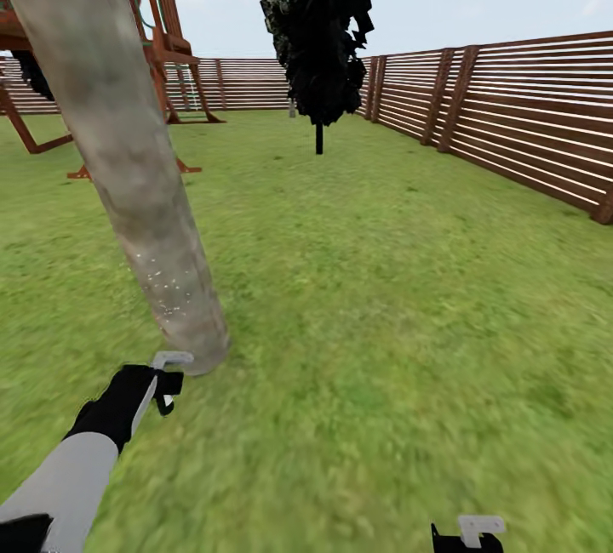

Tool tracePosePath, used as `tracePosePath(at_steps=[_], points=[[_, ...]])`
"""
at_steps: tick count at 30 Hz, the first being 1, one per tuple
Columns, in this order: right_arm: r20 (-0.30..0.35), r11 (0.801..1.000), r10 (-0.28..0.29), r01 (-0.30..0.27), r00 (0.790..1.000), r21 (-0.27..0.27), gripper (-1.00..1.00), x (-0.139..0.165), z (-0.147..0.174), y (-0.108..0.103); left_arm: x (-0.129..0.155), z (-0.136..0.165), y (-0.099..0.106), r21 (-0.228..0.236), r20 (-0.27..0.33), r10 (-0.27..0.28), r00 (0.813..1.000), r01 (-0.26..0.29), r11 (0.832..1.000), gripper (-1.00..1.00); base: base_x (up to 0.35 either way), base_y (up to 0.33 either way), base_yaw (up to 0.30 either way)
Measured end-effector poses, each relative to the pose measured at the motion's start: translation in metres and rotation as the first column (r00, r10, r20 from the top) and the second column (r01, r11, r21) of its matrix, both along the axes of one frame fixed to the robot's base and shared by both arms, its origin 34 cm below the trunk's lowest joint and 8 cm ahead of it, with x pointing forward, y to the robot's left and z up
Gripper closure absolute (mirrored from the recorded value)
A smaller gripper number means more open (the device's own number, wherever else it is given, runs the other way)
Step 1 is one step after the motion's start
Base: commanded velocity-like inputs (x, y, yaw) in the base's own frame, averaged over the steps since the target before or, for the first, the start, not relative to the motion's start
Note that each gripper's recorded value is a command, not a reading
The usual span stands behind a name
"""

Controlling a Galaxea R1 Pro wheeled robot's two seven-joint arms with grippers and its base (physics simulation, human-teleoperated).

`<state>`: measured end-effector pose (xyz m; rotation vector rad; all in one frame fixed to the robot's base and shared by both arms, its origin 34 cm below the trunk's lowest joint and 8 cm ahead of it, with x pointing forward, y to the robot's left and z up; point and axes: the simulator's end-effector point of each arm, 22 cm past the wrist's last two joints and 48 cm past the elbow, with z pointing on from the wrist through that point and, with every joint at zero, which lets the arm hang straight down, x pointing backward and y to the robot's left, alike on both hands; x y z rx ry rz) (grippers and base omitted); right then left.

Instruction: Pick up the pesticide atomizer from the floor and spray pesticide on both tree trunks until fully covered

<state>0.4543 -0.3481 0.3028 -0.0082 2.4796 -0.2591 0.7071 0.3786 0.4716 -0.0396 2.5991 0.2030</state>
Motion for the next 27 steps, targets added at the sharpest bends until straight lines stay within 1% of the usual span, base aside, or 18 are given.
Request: tracePosePath(at_steps=[1, 2, 3, 4, 5, 6, 9, 15, 20, 24, 27], points=[[0.000, 1.000, 0.000, 0.000, 1.000, 0.000, -1.00, 0.000, 0.000, 0.000, -0.006, -0.006, 0.009, 0.020, -0.008, 0.023, 1.000, -0.023, 1.000, 1.00, 0.270, -0.169, 0.271], [0.000, 1.000, 0.000, 0.000, 1.000, 0.000, -1.00, 0.000, 0.000, 0.000, -0.014, -0.013, 0.022, 0.032, -0.020, 0.060, 0.998, -0.059, 0.998, 1.00, 0.270, -0.169, 0.274], [0.000, 1.000, 0.000, 0.000, 1.000, 0.000, -1.00, 0.000, 0.000, 0.000, -0.020, -0.016, 0.035, 0.036, -0.024, 0.097, 0.995, -0.097, 0.995, 1.00, 0.270, -0.169, 0.275], [0.000, 1.000, 0.000, 0.000, 1.000, 0.000, -1.00, 0.000, 0.000, 0.000, -0.023, -0.017, 0.042, 0.030, -0.024, 0.126, 0.992, -0.125, 0.992, 1.00, 0.270, -0.169, 0.277], [0.000, 1.000, 0.000, 0.000, 1.000, 0.000, -1.00, 0.000, 0.000, 0.000, -0.023, -0.018, 0.045, 0.021, -0.009, 0.146, 0.989, -0.146, 0.989, 1.00, 0.270, -0.169, 0.277], [0.000, 1.000, 0.000, 0.000, 1.000, 0.000, -1.00, 0.000, 0.000, 0.000, -0.022, -0.018, 0.043, 0.013, 0.002, 0.148, 0.989, -0.149, 0.989, 1.00, 0.270, -0.169, 0.277], [0.001, 1.000, 0.000, 0.000, 1.000, 0.001, -1.00, 0.000, 0.000, 0.001, -0.020, -0.019, 0.037, 0.006, 0.008, 0.145, 0.989, -0.145, 0.989, 1.00, 0.185, -0.218, 0.216], [-0.002, 1.000, 0.003, -0.003, 1.000, 0.001, -1.00, -0.001, -0.001, 0.000, -0.020, -0.020, 0.034, -0.006, 0.005, 0.144, 0.990, -0.144, 0.990, 1.00, 0.019, -0.272, 0.014], [-0.002, 1.000, 0.005, -0.005, 1.000, 0.003, -1.00, 0.000, -0.001, 0.002, -0.020, -0.019, 0.037, -0.001, 0.006, 0.147, 0.989, -0.147, 0.989, 1.00, 0.000, -0.276, 0.016], [-0.003, 1.000, 0.004, -0.004, 1.000, 0.004, -1.00, -0.001, -0.001, 0.002, -0.021, -0.018, 0.042, 0.009, 0.007, 0.151, 0.989, -0.151, 0.989, 1.00, 0.000, -0.276, 0.228], [-0.003, 1.000, 0.004, -0.004, 1.000, 0.004, -1.00, -0.001, -0.001, 0.002, -0.021, -0.019, 0.040, 0.008, 0.006, 0.150, 0.989, -0.150, 0.989, 1.00, 0.029, -0.276, 0.275]])
